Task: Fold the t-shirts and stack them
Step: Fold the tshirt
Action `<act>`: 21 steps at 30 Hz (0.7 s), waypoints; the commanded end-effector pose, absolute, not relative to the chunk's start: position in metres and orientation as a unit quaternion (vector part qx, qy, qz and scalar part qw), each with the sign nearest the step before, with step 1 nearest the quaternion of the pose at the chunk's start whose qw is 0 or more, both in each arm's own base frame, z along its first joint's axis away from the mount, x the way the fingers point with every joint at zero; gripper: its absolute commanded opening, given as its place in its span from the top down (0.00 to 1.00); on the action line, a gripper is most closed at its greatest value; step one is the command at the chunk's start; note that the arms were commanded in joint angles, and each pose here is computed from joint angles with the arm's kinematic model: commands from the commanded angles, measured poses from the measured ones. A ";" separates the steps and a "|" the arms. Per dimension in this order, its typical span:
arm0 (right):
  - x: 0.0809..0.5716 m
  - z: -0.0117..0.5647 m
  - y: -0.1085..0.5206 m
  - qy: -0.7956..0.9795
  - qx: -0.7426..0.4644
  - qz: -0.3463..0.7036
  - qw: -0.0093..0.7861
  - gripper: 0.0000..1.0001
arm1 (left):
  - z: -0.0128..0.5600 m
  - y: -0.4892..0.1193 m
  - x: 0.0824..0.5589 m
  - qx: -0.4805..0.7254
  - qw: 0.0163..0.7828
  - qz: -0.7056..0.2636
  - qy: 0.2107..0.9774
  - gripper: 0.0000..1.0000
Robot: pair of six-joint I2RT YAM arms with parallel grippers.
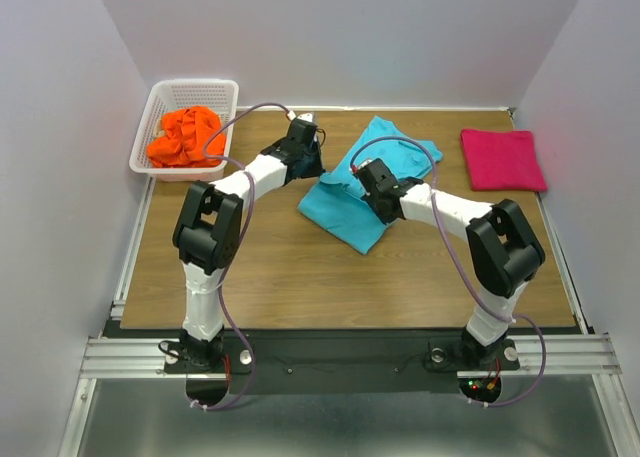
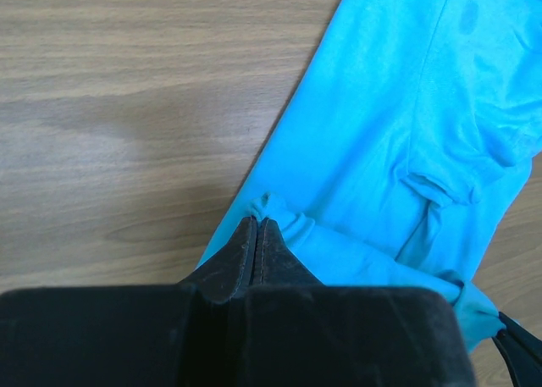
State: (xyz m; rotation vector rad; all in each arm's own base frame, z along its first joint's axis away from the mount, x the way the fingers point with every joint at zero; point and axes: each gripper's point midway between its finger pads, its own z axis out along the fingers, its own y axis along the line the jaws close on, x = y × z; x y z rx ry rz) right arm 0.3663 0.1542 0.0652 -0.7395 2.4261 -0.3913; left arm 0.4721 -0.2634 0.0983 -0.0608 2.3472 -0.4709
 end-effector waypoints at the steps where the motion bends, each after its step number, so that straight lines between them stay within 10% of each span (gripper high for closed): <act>1: 0.378 0.071 0.146 0.904 -0.263 -0.170 0.291 0.99 | 0.114 -0.261 0.496 -0.023 0.404 -0.175 0.898 1.00; 21: 0.398 0.072 0.147 0.895 -0.251 -0.195 0.314 0.99 | 0.094 -0.254 0.500 -0.033 0.409 -0.152 0.899 1.00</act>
